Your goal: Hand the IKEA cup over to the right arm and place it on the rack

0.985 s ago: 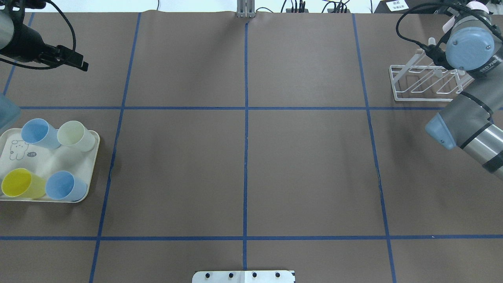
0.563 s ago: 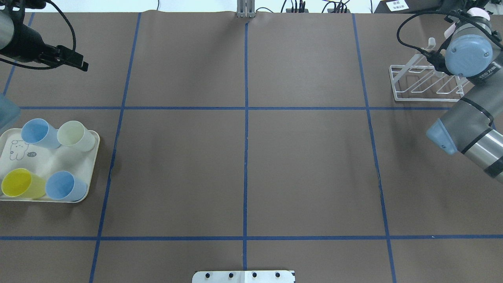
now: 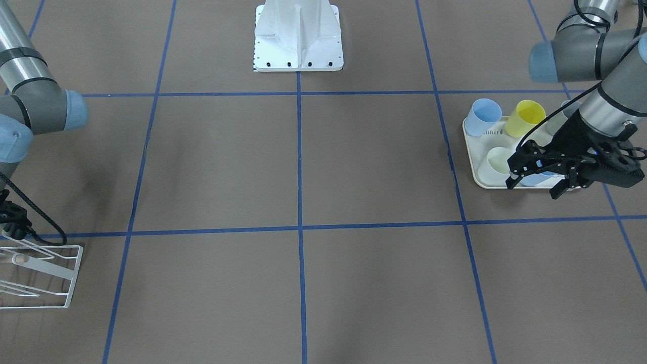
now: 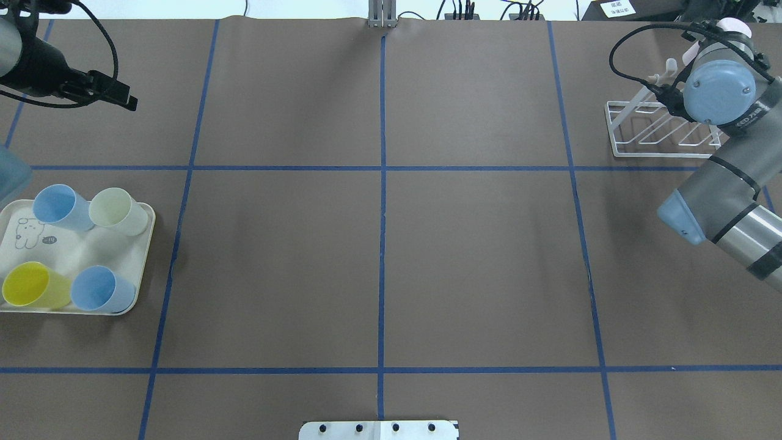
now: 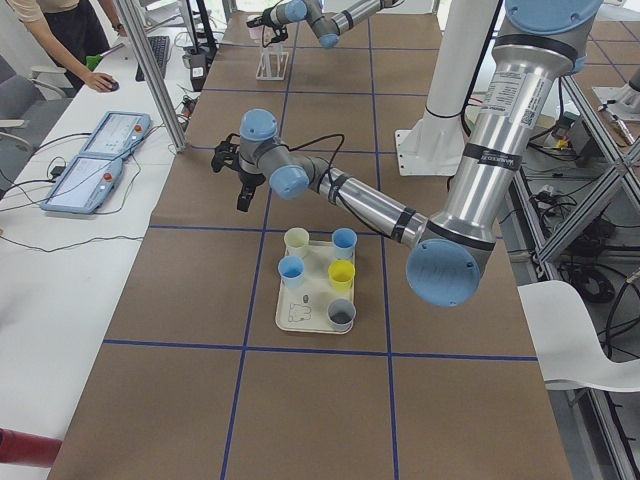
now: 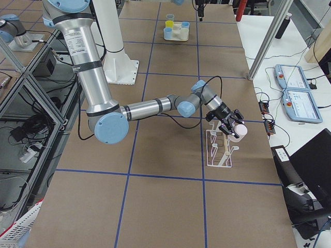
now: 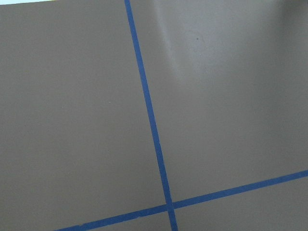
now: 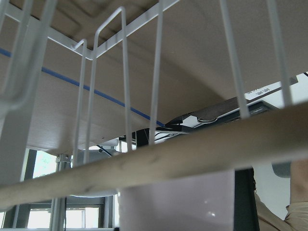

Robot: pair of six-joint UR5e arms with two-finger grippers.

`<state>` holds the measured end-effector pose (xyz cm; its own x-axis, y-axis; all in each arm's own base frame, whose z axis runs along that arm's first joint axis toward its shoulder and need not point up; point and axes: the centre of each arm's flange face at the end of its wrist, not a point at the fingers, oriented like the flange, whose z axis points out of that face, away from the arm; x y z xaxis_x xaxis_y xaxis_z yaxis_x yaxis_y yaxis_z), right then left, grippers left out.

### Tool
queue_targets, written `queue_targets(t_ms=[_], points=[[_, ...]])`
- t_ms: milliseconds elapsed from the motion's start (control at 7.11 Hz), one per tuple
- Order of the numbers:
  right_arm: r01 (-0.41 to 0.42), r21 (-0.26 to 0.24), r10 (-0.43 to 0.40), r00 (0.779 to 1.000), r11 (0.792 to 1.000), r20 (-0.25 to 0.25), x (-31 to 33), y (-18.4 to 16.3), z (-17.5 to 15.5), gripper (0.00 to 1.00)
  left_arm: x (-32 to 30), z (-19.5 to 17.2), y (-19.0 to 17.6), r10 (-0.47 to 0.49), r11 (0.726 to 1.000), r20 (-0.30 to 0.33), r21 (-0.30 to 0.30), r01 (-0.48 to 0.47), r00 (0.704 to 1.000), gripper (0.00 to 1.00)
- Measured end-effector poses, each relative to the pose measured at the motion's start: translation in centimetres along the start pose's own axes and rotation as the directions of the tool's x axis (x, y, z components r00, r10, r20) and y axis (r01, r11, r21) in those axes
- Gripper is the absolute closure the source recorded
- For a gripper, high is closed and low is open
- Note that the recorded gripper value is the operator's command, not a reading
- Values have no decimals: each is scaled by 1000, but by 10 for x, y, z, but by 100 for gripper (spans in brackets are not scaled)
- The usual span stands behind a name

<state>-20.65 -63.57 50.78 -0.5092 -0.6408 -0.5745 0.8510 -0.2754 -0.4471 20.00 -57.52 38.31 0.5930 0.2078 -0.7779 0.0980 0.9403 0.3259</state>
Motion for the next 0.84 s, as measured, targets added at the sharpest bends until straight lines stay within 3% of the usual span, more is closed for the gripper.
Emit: queue_targets(t_ms=[563,844], points=[[-23,3,23,1000,1000,-5,1,-1,-2,1,1,-1,0,2,1000,-1,2,-2,1000,0],[-63,29,65,997,998,-38,21,5,-13,1,0,-6,3,5,1000,-1,6,-5,1000,0]])
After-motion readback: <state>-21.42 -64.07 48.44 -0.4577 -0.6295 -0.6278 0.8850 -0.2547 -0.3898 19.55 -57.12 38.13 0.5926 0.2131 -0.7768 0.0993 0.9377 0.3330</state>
